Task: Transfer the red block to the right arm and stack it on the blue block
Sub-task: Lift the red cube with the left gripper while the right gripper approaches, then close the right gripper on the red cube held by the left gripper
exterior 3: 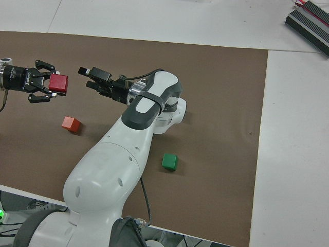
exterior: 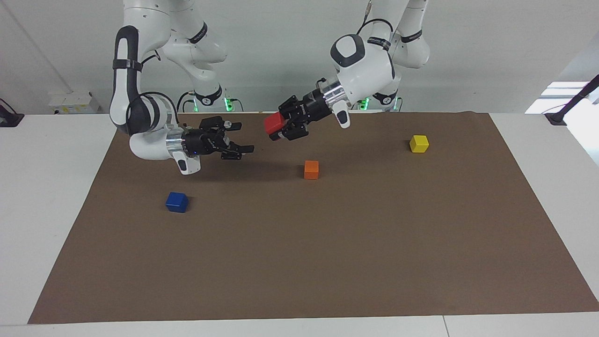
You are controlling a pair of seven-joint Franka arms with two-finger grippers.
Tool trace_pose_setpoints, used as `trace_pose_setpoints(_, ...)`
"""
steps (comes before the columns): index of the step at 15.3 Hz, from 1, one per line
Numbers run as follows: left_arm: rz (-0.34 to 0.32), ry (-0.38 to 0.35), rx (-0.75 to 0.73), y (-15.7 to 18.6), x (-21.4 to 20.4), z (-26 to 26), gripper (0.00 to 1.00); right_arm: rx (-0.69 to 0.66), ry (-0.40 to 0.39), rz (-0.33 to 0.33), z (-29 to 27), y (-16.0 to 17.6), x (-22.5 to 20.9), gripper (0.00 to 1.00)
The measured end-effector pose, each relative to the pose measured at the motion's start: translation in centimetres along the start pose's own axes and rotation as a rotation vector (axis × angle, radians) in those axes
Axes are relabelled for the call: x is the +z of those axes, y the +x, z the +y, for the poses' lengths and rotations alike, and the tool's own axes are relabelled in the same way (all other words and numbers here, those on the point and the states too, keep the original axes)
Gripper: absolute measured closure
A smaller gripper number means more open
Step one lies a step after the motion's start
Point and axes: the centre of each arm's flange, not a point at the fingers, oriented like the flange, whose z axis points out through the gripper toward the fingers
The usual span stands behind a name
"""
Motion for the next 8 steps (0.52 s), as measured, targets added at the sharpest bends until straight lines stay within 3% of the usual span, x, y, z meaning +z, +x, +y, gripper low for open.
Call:
trace_pose_setpoints(5, 0.022, -0.078, 0.007, -0.3, 0.5, -0.6, 0.46, 0.011, -0.002, -0.014, 0.5, -0.5, 0.7, 0.0)
trace_pose_setpoints(8, 0.023, -0.09, -0.006, -0.6, 1.6, -1.6, 0.46, 0.013, -0.01, -0.015, 1.7, -1.3, 0.9, 0.0)
